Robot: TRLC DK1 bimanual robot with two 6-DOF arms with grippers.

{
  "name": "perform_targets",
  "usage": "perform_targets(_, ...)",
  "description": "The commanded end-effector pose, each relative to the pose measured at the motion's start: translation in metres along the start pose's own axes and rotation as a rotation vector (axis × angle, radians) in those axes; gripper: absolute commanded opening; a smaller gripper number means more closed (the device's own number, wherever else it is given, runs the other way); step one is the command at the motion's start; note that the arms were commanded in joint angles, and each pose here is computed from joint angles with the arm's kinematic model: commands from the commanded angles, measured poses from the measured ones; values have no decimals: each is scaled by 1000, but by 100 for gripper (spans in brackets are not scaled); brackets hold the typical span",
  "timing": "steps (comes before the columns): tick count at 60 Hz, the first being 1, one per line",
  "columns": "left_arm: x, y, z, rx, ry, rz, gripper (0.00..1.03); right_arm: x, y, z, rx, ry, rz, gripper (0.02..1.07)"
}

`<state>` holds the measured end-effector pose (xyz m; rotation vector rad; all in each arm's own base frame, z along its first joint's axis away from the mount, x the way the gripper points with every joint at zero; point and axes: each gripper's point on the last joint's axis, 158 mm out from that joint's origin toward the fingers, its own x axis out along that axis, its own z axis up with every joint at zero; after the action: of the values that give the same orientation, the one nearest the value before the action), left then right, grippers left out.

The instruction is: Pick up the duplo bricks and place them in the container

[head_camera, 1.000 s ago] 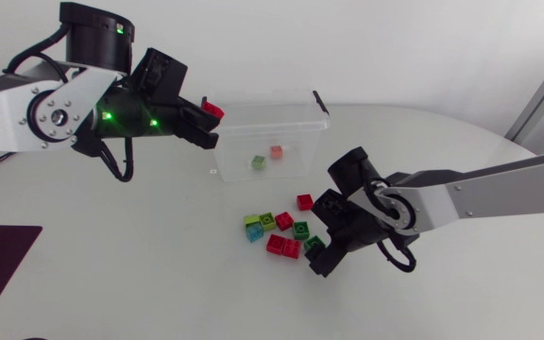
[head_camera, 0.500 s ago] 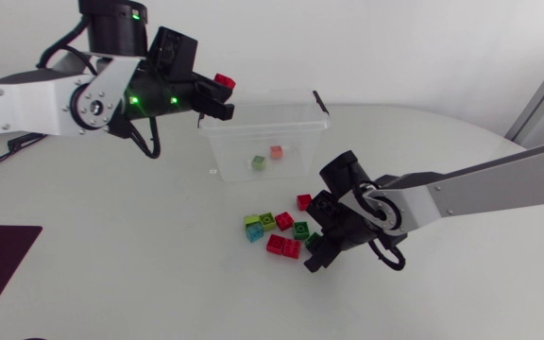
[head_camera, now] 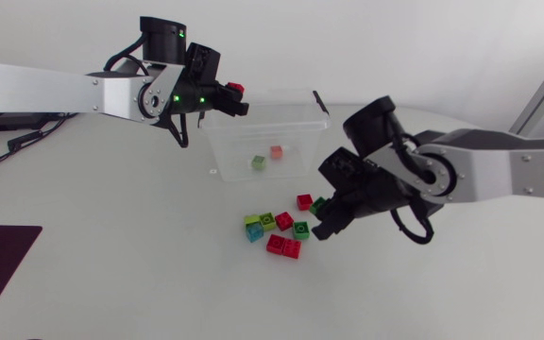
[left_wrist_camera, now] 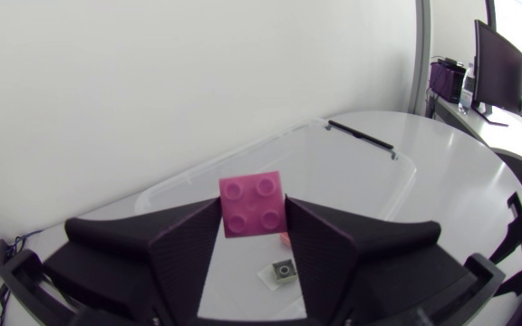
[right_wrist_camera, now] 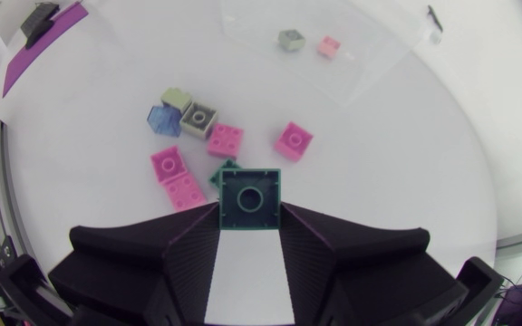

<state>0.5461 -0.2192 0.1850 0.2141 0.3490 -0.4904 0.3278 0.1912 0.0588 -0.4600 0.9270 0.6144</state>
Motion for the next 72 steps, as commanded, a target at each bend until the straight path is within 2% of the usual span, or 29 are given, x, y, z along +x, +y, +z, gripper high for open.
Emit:
perform_targets(1,6,10,0,-24,0,20,87,-21,-17,28,1,-66,-36,39)
perform_targets(4,3,14,-3,-24,6,28,95,-33,-28,46,11,-106,-48,39)
perform_targets(8,-5,17,-5,-24,8,35,99,-45,-37,65,18,-145,-60,39)
perform_targets(15,-27,26,-3,-30,1,53,99,-59,-52,97,28,-204,-82,40)
perform_targets(22,-60,14,-1,-9,-3,7,99,-64,-71,128,54,-260,-93,40)
perform_targets(26,-71,4,-12,13,30,-30,99,-64,-80,143,62,-283,-105,40)
perform_targets(37,-97,-44,-70,93,150,-190,98,-45,-107,190,100,-343,-116,40)
perform_targets(61,-97,-100,-166,217,334,-386,98,20,-135,231,120,-346,-140,40)
perform_targets(62,-97,-101,-168,224,337,-390,98,23,-137,232,119,-345,-143,42)
perform_targets(63,-96,-103,-172,235,344,-398,98,27,-139,234,121,-342,-147,50)
perform_targets(69,-89,-109,-183,259,367,-422,98,45,-146,238,131,-306,-146,102)
perform_targets(72,-85,-111,-191,273,381,-432,98,44,-148,241,132,-309,-150,103)
